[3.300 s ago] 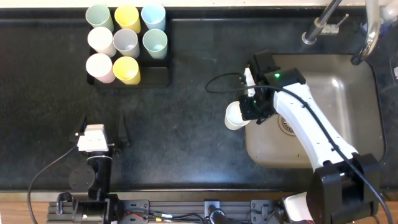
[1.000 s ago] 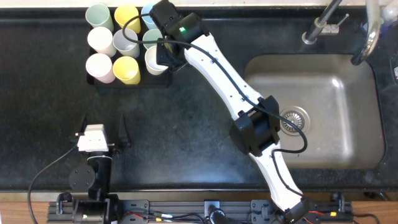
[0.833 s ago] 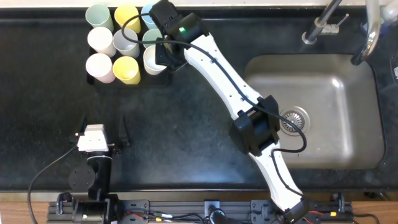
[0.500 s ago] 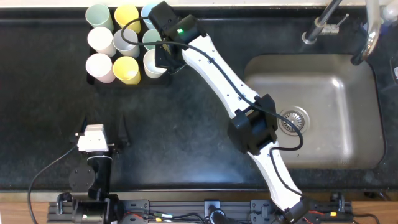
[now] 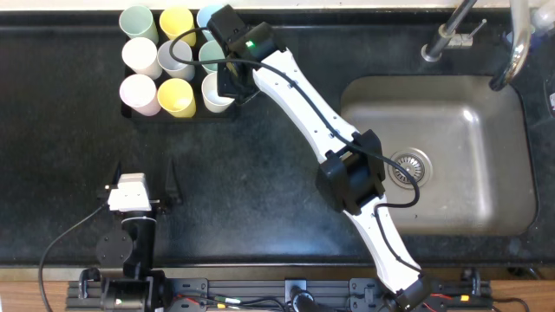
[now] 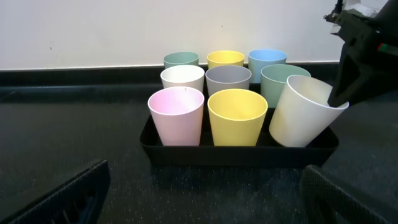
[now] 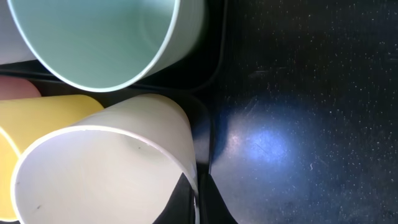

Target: Store Cups

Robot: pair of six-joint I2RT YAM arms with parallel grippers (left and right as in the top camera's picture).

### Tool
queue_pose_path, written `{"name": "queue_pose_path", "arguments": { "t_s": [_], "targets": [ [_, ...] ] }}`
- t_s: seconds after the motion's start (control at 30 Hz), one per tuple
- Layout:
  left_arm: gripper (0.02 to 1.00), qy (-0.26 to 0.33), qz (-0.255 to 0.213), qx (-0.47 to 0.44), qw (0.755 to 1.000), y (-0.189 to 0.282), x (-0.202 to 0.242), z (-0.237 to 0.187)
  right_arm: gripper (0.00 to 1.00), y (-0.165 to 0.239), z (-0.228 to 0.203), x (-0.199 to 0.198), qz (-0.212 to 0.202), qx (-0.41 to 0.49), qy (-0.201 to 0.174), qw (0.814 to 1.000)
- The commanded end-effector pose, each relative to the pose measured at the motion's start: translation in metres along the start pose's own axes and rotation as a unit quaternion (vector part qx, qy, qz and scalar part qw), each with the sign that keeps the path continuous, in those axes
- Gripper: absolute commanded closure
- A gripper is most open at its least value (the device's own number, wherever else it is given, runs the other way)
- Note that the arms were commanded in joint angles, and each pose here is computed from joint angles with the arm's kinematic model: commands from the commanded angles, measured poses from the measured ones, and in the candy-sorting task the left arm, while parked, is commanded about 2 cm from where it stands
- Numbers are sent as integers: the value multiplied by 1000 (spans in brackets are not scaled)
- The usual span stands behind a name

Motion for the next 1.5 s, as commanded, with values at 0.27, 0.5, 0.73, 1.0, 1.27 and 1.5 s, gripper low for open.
{"name": "queue_pose_path", "arguments": {
  "t_s": [0.27,0.5,0.73,1.0,1.27,1.5],
  "targets": [
    [18,-8,-4,-3,1000,1,-1,0,954,5,2,1,-7,-13,13,1000],
    [18,-8,-4,-3,1000,1,-1,0,954,4,2,2,-7,-13,17,1000],
    [18,-8,-4,-3,1000,1,-1,0,636,4,1,4,-6,-12,19,1000],
    [18,-8,-4,-3,1000,1,-1,0,3,8,0,4,-5,-14,19,1000],
    [20,-8,-4,-3,1000,1,-1,0,5,57,5,6,6,-66,19,998],
    [18,-8,-4,-3,1000,1,-1,0,3,167,2,-14,-57,-217,-16,974]
  ]
}}
Point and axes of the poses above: each gripper's point midway between its finger pads, its own y axis back along the fingers, its own x axis along the line the jaws close on, z = x × y, the point moved 10 cm from there along y, back along the fingers, and after that the axes turned 1 degree about y, right-handed, at the moved point
